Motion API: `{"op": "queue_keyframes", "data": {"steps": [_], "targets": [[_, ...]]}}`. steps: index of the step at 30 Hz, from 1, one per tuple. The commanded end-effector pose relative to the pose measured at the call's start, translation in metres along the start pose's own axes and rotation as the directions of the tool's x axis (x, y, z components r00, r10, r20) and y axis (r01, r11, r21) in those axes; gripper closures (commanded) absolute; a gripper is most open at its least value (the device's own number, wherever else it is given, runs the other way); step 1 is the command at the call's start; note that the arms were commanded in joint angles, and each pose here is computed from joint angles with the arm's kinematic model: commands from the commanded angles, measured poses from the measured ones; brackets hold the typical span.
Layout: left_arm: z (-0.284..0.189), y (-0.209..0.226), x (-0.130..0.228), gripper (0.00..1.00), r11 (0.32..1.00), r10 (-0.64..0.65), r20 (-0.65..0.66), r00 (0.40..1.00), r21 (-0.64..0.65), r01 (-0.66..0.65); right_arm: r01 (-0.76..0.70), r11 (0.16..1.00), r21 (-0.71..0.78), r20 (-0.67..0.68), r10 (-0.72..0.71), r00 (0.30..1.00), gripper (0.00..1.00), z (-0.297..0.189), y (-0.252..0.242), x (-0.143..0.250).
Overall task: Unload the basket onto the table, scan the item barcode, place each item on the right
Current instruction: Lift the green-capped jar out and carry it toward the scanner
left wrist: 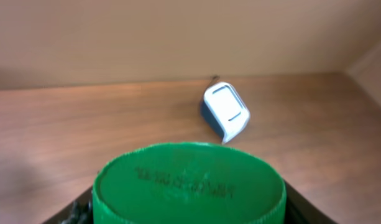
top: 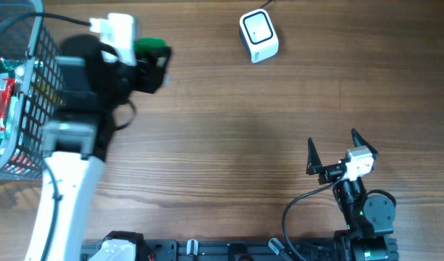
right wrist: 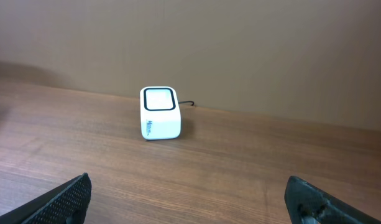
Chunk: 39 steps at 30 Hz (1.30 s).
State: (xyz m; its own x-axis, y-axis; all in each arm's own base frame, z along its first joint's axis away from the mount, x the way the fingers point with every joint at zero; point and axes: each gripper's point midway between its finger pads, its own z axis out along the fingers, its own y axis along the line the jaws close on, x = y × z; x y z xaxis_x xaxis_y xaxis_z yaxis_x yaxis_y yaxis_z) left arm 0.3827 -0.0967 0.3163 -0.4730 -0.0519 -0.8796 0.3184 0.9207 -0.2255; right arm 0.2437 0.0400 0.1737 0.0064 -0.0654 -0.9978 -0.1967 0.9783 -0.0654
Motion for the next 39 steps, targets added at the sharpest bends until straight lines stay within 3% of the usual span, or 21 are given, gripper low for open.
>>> {"op": "queue_keyframes", "data": {"steps": [1,10,15,19,25,32,33,34,36,39], "targets": [[0.028,-0.026,0.035,0.45,0.996,-0.034,-0.002,0.999,0.086,0.034,0.007,1.000,-0.007,0.005,-0.007,1.000,0.00,0.000,0.001,-0.001],[0.057,-0.103,0.099,0.44,0.940,-0.027,0.182,0.983,0.340,-0.037,0.007,1.000,-0.007,0.005,-0.007,1.000,0.00,0.000,0.001,-0.001],[0.081,-0.120,0.152,0.41,0.925,0.001,0.070,0.998,0.378,-0.028,0.007,1.000,-0.007,0.005,-0.007,1.000,0.00,0.000,0.001,-0.001],[0.101,-0.127,0.182,0.46,0.904,0.016,0.002,1.000,0.428,-0.016,0.007,1.000,-0.007,0.005,-0.007,1.000,0.00,0.000,0.001,-0.001],[0.110,-0.149,0.194,0.44,0.822,0.031,0.040,0.999,0.567,-0.048,0.007,1.000,-0.007,0.005,-0.007,1.000,0.00,0.000,0.001,-0.001],[0.125,-0.149,0.224,0.39,0.799,0.073,0.015,0.997,0.597,-0.068,0.007,1.000,-0.007,0.005,-0.007,1.000,0.00,0.000,0.001,-0.001],[0.124,-0.153,0.227,0.36,0.778,0.101,0.034,0.994,0.620,-0.101,0.007,1.000,-0.007,0.005,-0.007,1.000,0.00,0.000,0.001,-0.001],[0.122,-0.156,0.230,0.26,0.758,0.134,0.056,0.989,0.638,-0.139,0.007,1.000,-0.007,0.005,-0.007,1.000,0.00,0.000,0.001,-0.001],[0.122,-0.158,0.234,0.18,0.743,0.168,0.072,0.983,0.646,-0.174,0.007,1.000,-0.007,0.005,-0.007,1.000,0.00,0.000,0.001,-0.001],[0.121,-0.158,0.237,0.28,0.737,0.180,0.066,0.982,0.651,-0.179,0.007,1.000,-0.007,0.005,-0.007,1.000,0.00,0.000,0.001,-0.001]]}}
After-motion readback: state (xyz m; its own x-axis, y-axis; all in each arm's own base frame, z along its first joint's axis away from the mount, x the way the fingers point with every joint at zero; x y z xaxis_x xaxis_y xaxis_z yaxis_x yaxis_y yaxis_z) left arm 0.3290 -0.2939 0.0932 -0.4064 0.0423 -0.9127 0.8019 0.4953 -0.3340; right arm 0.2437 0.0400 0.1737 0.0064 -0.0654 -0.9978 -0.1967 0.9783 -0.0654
